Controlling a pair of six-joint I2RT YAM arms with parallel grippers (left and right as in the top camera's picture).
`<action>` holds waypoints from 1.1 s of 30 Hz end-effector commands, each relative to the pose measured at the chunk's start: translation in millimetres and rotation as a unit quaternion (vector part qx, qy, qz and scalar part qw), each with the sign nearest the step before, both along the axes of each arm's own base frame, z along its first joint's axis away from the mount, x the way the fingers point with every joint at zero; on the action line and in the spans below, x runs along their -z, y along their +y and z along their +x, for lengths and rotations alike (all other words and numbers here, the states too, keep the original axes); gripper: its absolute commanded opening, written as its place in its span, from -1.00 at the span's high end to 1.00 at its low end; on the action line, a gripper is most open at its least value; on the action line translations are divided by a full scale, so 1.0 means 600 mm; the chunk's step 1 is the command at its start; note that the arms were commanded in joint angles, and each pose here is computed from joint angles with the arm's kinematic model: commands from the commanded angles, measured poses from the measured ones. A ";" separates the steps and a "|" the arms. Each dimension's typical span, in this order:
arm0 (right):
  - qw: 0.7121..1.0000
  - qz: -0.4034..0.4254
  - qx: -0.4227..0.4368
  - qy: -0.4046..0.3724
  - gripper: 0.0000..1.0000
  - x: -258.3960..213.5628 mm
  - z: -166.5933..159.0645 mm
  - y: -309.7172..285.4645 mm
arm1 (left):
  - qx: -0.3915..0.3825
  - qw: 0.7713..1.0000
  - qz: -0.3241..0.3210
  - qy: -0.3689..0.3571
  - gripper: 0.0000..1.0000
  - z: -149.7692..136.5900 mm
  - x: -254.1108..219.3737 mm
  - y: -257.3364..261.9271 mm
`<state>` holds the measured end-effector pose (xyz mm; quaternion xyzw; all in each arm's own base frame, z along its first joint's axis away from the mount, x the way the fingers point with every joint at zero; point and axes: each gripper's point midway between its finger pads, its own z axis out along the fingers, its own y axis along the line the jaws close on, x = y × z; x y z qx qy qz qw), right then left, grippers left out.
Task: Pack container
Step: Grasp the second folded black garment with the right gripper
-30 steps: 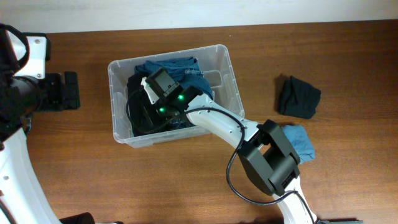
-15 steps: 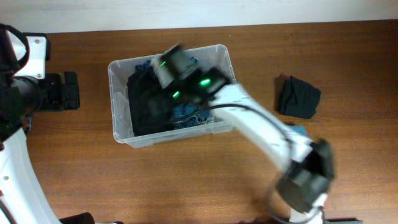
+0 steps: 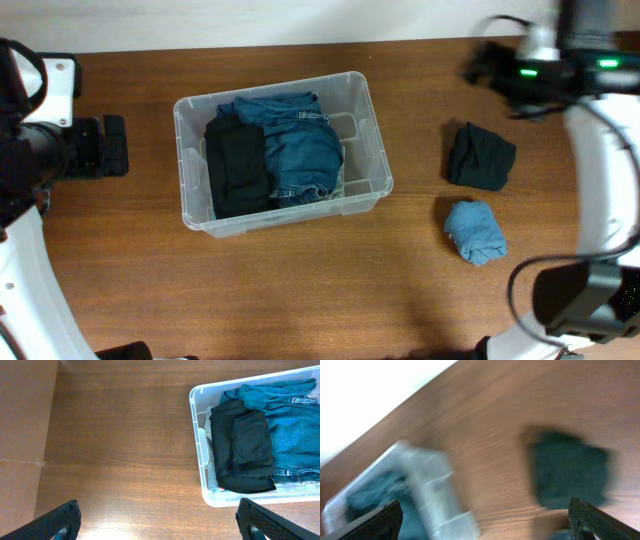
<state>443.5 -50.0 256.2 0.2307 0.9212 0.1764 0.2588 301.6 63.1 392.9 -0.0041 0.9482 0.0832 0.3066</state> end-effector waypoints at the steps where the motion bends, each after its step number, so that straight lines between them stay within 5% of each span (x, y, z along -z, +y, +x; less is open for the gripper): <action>1: 0.999 -0.004 0.001 0.032 -0.97 0.061 -0.019 -0.098 | -0.007 1.000 -0.003 -0.007 -0.99 -0.005 -0.006 0.001; 13: 0.971 0.208 -0.077 0.095 -0.97 0.335 -0.017 -0.129 | -0.007 1.000 -0.003 -0.007 -1.00 -0.005 -0.006 0.001; 19: 0.961 0.222 -0.112 0.121 -0.89 0.393 -0.021 -0.091 | -0.007 1.000 -0.003 -0.007 -0.99 -0.005 -0.006 0.001; 22: 0.958 0.220 -0.134 0.126 -0.48 0.398 -0.022 -0.067 | -0.007 1.000 -0.003 -0.007 -0.99 -0.005 -0.006 0.001; 24: 0.957 0.210 -0.146 0.139 0.11 0.404 -0.023 -0.049 | -0.007 1.000 -0.003 -0.007 -0.99 -0.005 -0.006 0.001; 27: 0.954 0.213 -0.149 0.150 0.71 0.401 -0.024 -0.032 | -0.007 1.000 -0.003 -0.007 -0.99 -0.005 -0.006 0.001; 29: 0.953 0.220 -0.141 0.151 0.89 0.389 -0.023 -0.030 | -0.007 1.000 -0.003 -0.007 -1.00 -0.005 -0.006 0.001; 33: 0.959 0.227 -0.154 0.079 0.91 0.266 -0.001 -0.011 | -0.007 1.000 -0.003 -0.007 -0.99 -0.005 -0.006 0.001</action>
